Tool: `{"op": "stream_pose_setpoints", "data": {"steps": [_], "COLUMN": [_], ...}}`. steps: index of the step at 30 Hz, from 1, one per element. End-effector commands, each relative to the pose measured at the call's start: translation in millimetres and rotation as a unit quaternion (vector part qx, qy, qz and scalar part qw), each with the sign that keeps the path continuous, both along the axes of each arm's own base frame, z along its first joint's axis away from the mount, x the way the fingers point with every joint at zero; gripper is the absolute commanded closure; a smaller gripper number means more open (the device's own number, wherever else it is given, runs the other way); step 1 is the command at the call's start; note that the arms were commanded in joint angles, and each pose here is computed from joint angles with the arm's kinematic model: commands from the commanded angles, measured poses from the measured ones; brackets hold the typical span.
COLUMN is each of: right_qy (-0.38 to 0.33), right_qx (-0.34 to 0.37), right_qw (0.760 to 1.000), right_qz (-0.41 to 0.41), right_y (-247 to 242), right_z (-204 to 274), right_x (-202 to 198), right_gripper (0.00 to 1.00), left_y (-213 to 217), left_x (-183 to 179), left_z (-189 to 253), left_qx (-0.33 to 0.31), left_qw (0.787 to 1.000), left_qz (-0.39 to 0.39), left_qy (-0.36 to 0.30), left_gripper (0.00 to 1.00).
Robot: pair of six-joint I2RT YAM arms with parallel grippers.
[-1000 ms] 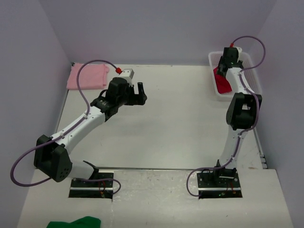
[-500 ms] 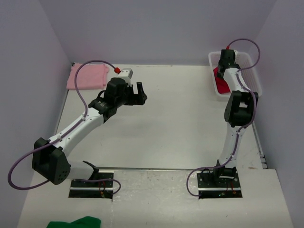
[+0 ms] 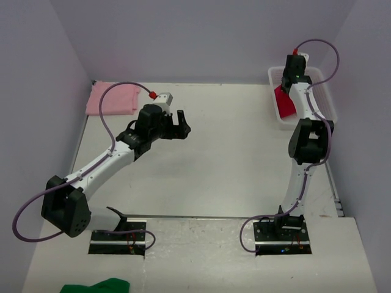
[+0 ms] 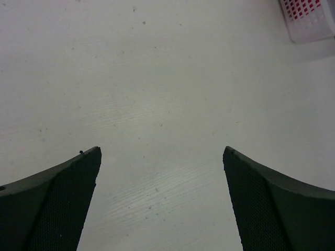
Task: Fold and stack the t-shirts
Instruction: Grab crumpled tshirt from bin with the right arm, then move the tshirt to the center of the board
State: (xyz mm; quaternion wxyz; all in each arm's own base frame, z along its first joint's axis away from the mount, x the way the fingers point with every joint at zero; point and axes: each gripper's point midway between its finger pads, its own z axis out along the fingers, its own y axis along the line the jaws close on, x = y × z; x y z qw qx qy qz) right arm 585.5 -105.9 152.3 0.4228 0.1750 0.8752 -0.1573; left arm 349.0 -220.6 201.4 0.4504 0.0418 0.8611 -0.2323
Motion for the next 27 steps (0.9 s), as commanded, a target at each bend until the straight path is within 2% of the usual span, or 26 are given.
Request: {"op": "stream_pose_setpoints", "data": {"steps": [1,4,6,9,10,13,14,16,19,20,22,25,27], "right_qy": [-0.163,-0.227,-0.270,-0.313,-0.343,-0.375,-0.399,-0.408,-0.406,-0.412,-0.398,-0.379,-0.364], "right_qx": [-0.037,-0.060,-0.081,-0.108,-0.111,-0.100,-0.086,-0.070,-0.038,-0.022,0.002,0.061,0.081], "right_qw": [0.986,0.972,0.959,0.941,0.929,0.911,0.899,0.891,0.882,0.872,0.871,0.854,0.846], "right_qz": [0.010,0.014,0.027,0.071,0.081,0.139,0.161,0.186,0.237,0.262,0.289,0.351,0.382], "right_y": [15,26,51,83,90,129,145,156,185,197,209,237,251], "right_z": [173,252,308,366,397,432,454,465,466,471,462,449,439], "right_x": [-8,-30,-55,-90,-117,-159,-185,-219,-249,-266,-282,-312,-326], "right_gripper": [1.00,1.00,1.00,1.00,1.00,1.00,1.00,1.00,1.00,1.00,1.00,1.00,1.00], "left_y": [-23,-35,-46,-56,-58,-67,-70,-75,-74,-72,-69,-67,-72], "left_x": [-3,-9,-13,-18,-18,-19,-17,-18,-14,-14,-16,-26,-42], "left_z": [2,-10,-9,-11,-8,6,18,40,72,76,88,99,123], "left_qx": [-0.041,-0.065,-0.089,-0.104,-0.108,-0.127,-0.136,-0.154,-0.168,-0.168,-0.180,-0.224,-0.294], "left_qw": [0.998,0.995,0.991,0.987,0.986,0.979,0.977,0.971,0.969,0.970,0.968,0.957,0.927], "left_qz": [-0.047,-0.072,-0.097,-0.124,-0.130,-0.155,-0.160,-0.172,-0.164,-0.158,-0.149,-0.159,-0.203], "left_qy": [-0.017,-0.002,-0.010,-0.008,-0.011,-0.024,-0.037,-0.054,-0.080,-0.081,-0.091,-0.096,-0.109], "left_gripper": [0.02,0.02,0.02,0.02,0.02,0.01,0.00,0.00,0.00,0.00,0.00,0.00,0.00]}}
